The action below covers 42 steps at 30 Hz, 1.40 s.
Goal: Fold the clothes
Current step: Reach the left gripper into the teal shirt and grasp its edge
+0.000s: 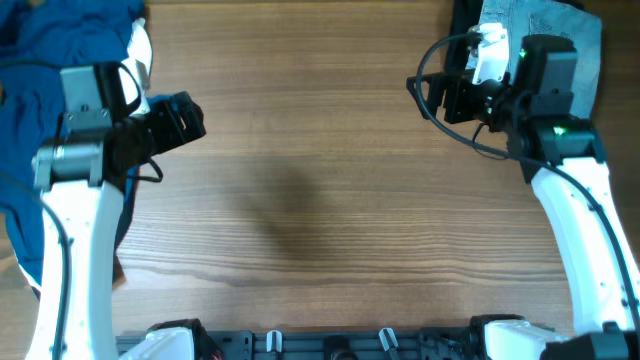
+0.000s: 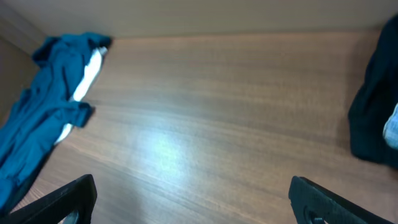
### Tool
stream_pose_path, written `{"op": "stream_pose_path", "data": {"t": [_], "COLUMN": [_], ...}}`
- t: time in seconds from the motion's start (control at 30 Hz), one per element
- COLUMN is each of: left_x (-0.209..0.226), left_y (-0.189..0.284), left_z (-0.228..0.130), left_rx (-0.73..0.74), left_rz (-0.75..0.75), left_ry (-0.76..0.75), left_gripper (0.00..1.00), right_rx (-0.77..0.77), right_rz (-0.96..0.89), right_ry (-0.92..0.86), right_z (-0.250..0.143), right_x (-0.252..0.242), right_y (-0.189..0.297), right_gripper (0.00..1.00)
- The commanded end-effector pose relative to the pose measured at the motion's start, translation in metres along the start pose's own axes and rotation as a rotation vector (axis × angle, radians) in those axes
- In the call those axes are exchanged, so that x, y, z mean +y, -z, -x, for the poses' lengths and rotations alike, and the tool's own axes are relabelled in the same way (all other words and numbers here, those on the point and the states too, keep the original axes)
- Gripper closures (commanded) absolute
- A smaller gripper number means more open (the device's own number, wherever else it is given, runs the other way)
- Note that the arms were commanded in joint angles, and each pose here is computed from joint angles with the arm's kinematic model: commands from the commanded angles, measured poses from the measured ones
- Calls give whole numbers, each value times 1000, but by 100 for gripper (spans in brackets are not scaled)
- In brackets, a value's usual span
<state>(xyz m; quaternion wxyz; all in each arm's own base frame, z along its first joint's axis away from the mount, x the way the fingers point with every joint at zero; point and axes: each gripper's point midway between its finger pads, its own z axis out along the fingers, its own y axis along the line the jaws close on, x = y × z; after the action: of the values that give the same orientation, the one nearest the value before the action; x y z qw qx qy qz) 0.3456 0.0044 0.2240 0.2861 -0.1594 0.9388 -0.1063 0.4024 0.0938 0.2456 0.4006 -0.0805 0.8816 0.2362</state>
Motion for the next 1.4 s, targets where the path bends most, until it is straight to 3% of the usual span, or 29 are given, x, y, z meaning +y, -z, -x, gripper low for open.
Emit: {"op": "stream_pose_path", "data": {"t": [0.0, 0.23, 0.33, 0.4, 0.5, 0.63, 0.87, 0.9, 0.97, 1.03, 1.13, 1.23, 1.37], "left_x": [37, 190, 225, 241, 240, 228, 217, 216, 216, 216, 216, 205, 168], "left_y": [-14, -22, -54, -84, -125, -160, -171, -171, -171, -172, -176, -170, -146], "left_z": [4, -12, -16, -2, 12, 18, 19, 18, 17, 14, 6, 5, 11], "left_rx": [49, 144, 189, 157, 132, 108, 111, 113, 118, 126, 156, 161, 157], "left_rz": [74, 426, 449, 439, 326, 186, 172, 172, 171, 170, 168, 150, 54], "left_ry": [52, 352, 372, 309, 176, 144, 113, 113, 114, 117, 132, 231, 245], "left_gripper": [0, 3, 4, 7, 19, 29, 39, 44, 65, 72, 96, 96, 96], "right_rx": [10, 42, 72, 94, 122, 129, 130, 129, 129, 129, 132, 132, 133], "right_rz": [29, 26, 23, 20, 18, 17, 13, 14, 14, 14, 13, 14, 15], "right_ry": [-27, -41, -56, -68, -87, -89, -90, -90, -89, -90, -91, -92, -93], "right_z": [3, -4, -12, -18, -26, -28, -28, -28, -28, -28, -28, -28, -29], "right_x": [3, -2, -7, -11, -16, -17, -18, -18, -18, -18, -18, -18, -17], "right_y": [-7, -15, -23, -30, -39, -41, -41, -41, -41, -41, -41, -41, -41], "right_gripper": [0, 0, 0, 0, 1, 1, 0, 0, 0, 0, 0, 0, 1]}}
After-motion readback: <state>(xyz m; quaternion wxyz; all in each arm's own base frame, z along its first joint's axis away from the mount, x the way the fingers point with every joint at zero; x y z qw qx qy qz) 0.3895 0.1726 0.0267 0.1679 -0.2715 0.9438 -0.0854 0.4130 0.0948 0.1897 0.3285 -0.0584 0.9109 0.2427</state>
